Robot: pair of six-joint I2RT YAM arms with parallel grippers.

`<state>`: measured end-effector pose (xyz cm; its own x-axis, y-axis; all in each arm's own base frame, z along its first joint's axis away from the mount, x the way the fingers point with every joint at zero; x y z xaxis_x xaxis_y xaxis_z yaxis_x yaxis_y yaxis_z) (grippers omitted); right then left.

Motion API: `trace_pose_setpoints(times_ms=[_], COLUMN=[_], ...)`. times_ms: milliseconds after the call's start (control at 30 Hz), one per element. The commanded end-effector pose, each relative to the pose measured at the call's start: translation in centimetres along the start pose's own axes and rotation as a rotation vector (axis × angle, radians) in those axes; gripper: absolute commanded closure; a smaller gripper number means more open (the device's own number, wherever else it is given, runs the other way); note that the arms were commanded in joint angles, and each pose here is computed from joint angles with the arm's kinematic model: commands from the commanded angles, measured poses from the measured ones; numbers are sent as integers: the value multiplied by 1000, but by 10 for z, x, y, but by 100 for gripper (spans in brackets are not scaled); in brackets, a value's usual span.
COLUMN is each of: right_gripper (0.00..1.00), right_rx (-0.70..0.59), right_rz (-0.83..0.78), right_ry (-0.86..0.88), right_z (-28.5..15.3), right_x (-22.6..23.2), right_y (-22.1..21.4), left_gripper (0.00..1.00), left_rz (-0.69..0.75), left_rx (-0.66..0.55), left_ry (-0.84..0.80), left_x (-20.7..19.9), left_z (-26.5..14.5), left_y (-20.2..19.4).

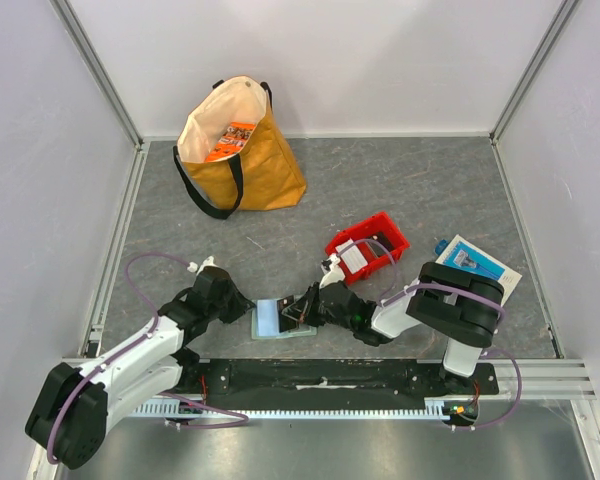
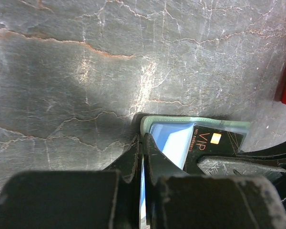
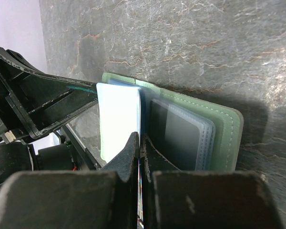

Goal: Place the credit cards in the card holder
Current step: Insert the credit card into the card holder.

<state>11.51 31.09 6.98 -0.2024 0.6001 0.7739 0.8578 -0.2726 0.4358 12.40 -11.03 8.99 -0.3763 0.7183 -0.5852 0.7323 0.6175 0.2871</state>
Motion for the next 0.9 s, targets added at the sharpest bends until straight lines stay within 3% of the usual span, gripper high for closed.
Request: trace_pose_setpoints(times_ms=[0,167,500,867], right_gripper=[100,100,100,100], right_rx=[79,114,126,133], right_rz=[28,105,18,64], right_ry=[-27,-71,-98,-91], right_z=[4,10,-3,3], right_x=[-5,-8,-3,-4], right_y=[-11,-17,-32,-42], left_gripper=[98,98,98,98], left_rz=[8,6,-9,-17], left_rx=[3,-3,-22,-46], left_ry=[22,15,22,25], left_x=[6,5,7,9], left_z=[4,3,3,1], left_y=[-3,-2,-1,-1])
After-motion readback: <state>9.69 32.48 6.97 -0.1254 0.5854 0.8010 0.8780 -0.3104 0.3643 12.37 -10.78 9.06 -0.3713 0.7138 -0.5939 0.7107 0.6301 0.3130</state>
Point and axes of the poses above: each gripper's point midway between its finger pads, its own z axis out along the fingers, its own x axis along the line the jaws close on, y = z × x, the point moved 10 cm from there along -z, back along the fingers, and after that the axes turned 6 degrees about -z, right-handed, at the moved point
